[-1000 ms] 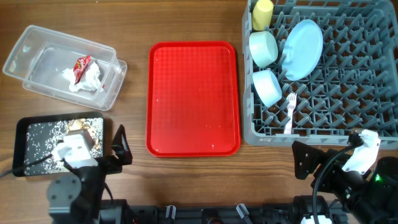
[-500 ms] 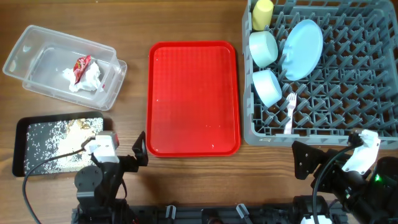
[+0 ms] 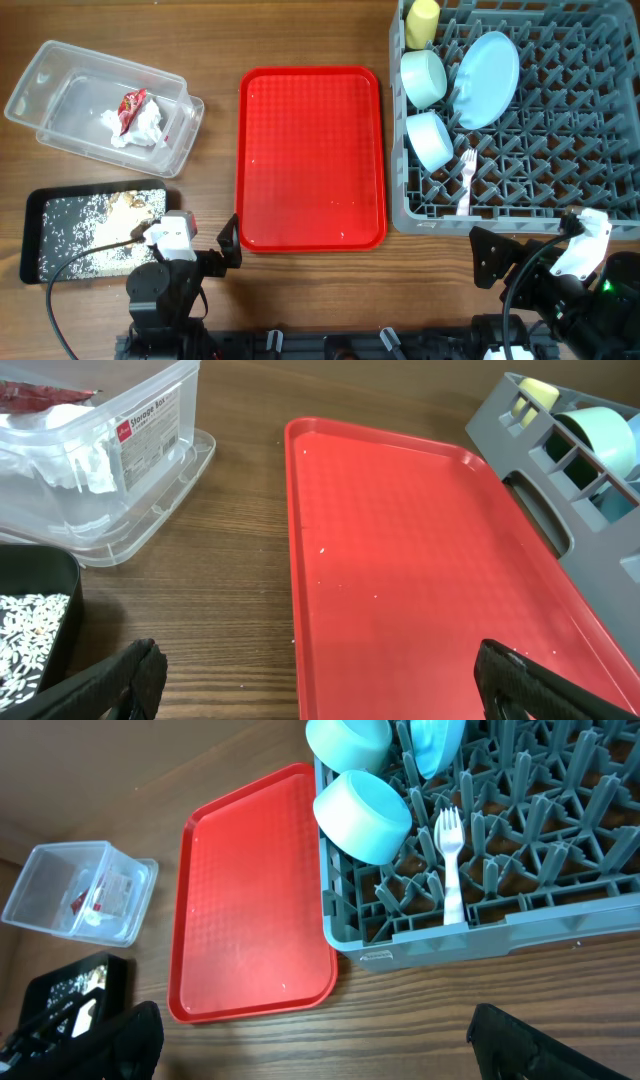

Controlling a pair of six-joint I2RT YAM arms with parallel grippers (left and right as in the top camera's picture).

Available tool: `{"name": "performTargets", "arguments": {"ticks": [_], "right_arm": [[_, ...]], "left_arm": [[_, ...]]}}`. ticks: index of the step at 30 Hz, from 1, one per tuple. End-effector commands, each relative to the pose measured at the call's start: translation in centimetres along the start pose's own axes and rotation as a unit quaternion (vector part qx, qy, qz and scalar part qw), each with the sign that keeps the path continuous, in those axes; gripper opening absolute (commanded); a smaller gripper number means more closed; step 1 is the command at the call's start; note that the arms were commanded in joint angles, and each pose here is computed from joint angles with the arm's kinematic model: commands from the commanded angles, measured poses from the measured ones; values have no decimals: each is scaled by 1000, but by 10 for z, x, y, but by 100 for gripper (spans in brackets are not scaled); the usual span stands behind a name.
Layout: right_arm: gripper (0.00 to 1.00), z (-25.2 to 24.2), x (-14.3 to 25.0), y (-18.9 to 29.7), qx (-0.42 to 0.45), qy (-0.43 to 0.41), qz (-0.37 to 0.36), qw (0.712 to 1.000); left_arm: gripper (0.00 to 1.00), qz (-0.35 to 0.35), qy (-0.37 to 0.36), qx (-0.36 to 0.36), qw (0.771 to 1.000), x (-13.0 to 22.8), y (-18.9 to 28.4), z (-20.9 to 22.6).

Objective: Sort waste into correct bins and load items into the dishwasher rack

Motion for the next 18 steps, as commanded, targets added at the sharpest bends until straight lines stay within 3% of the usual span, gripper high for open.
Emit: {"name": "performTargets", "arguments": {"ticks": [1,12,18], "right_arm": [[100,0,1,1,-5,-4,-1,1000],[100,0,1,1,-5,-4,-1,1000],[100,3,3,1,-13,35,7,999]], "left_arm": [[100,-7,-8,4,1000,-1,0,-1],[100,-7,-8,4,1000,-1,0,-1],[100,-7,-8,4,1000,-1,0,-1]]}}
Point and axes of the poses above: each gripper's point midway between its finger pads, its own y axis back along the fingers, its own z axis along the line the jaws close on, x = y × z, the point moved 6 cm from there along y, back along the fingers, and after that the axes turned 12 degrees about -y, right-handed, at the moved point
